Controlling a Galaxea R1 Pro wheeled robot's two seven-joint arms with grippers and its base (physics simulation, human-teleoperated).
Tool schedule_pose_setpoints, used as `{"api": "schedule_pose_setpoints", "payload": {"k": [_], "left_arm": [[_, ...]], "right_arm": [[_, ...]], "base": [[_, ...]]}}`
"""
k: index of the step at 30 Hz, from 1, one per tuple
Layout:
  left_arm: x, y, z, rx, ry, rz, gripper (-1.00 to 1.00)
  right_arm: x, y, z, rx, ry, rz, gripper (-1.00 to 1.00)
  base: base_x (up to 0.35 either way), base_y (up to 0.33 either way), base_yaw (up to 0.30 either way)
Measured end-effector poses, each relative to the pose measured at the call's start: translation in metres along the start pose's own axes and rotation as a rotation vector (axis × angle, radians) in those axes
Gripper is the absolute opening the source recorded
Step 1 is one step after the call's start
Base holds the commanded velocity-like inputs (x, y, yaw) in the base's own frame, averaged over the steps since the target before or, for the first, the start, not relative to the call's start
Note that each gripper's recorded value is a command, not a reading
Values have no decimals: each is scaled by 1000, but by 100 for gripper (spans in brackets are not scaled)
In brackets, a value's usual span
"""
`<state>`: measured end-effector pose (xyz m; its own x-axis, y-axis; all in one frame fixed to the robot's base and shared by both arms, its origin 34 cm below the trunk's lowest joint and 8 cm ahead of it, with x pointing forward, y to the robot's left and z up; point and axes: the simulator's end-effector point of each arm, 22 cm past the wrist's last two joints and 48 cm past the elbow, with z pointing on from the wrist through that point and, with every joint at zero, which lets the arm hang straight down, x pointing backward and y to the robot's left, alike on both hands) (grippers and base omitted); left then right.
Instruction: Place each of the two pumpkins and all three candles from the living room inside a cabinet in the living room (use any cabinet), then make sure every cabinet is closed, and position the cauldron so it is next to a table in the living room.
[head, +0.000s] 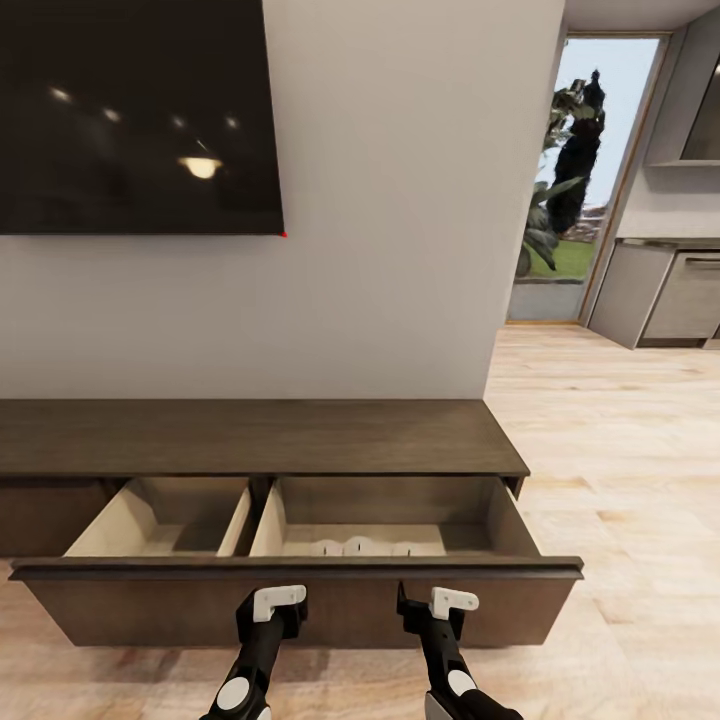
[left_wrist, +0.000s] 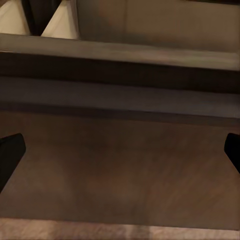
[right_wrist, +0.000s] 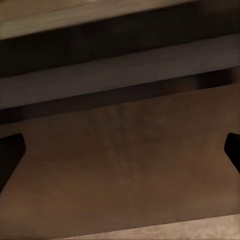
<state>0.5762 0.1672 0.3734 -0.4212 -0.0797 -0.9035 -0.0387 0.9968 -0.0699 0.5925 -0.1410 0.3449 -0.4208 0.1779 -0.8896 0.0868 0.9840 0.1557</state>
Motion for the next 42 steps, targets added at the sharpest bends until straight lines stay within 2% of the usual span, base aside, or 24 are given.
{"api": "schedule_pose_setpoints", "payload": {"k": [17, 42], "left_arm": [[0, 0, 0, 0, 1, 0, 100], [0, 0, 0, 0, 0, 1, 100]], "right_arm": [[0, 0, 0, 0, 0, 0, 100], [0, 0, 0, 0, 0, 0, 100]], "base": [[134, 0, 0], [260, 0, 0]]}}
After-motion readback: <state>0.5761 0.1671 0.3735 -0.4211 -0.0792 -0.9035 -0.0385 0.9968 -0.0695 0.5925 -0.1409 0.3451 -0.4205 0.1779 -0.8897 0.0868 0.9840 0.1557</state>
